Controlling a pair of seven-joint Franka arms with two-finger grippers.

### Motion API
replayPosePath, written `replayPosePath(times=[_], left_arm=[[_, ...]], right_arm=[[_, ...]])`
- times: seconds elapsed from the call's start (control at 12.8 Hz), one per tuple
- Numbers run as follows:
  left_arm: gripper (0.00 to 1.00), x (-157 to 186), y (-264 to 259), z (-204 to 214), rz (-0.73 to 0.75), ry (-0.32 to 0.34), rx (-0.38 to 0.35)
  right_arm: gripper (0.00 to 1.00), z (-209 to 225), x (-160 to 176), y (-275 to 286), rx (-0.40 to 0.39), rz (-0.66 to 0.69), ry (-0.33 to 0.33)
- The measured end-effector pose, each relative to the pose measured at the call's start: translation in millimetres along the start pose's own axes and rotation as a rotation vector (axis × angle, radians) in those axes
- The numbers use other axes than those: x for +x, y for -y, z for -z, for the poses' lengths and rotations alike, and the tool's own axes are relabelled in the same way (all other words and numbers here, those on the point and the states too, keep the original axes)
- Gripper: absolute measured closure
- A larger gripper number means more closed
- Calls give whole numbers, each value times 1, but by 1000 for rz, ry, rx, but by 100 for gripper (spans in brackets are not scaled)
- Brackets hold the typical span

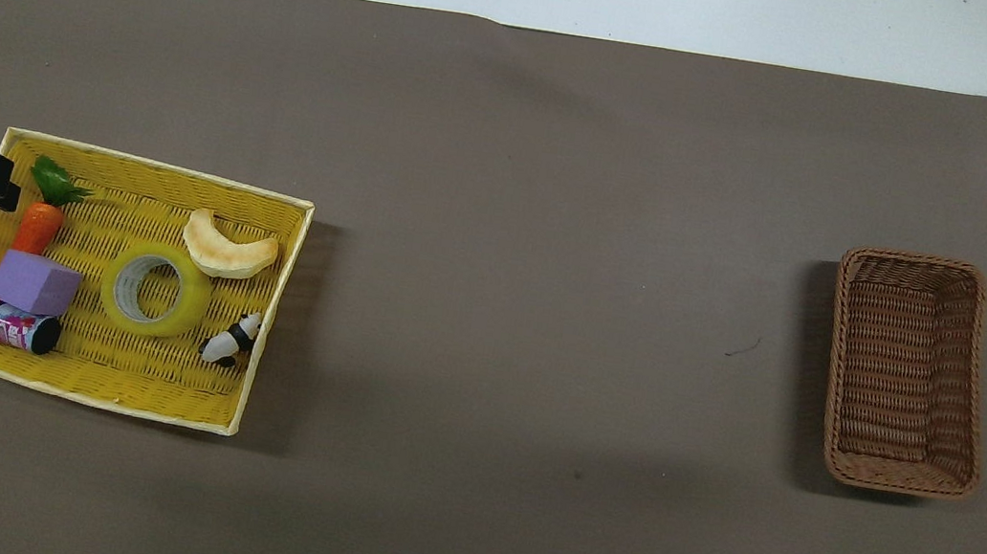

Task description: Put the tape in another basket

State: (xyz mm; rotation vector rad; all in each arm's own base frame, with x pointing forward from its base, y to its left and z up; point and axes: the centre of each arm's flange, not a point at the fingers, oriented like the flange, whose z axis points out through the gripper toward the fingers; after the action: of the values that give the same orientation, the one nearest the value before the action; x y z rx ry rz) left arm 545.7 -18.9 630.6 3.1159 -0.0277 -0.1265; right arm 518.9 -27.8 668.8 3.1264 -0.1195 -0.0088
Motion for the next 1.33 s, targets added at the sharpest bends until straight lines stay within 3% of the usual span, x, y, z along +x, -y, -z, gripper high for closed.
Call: replayPosePath(times=[1.33], left_arm=[[0, -5, -2, -10, -3, 23, 3]], right_arm=[[0, 0, 0, 0, 0, 0, 0]])
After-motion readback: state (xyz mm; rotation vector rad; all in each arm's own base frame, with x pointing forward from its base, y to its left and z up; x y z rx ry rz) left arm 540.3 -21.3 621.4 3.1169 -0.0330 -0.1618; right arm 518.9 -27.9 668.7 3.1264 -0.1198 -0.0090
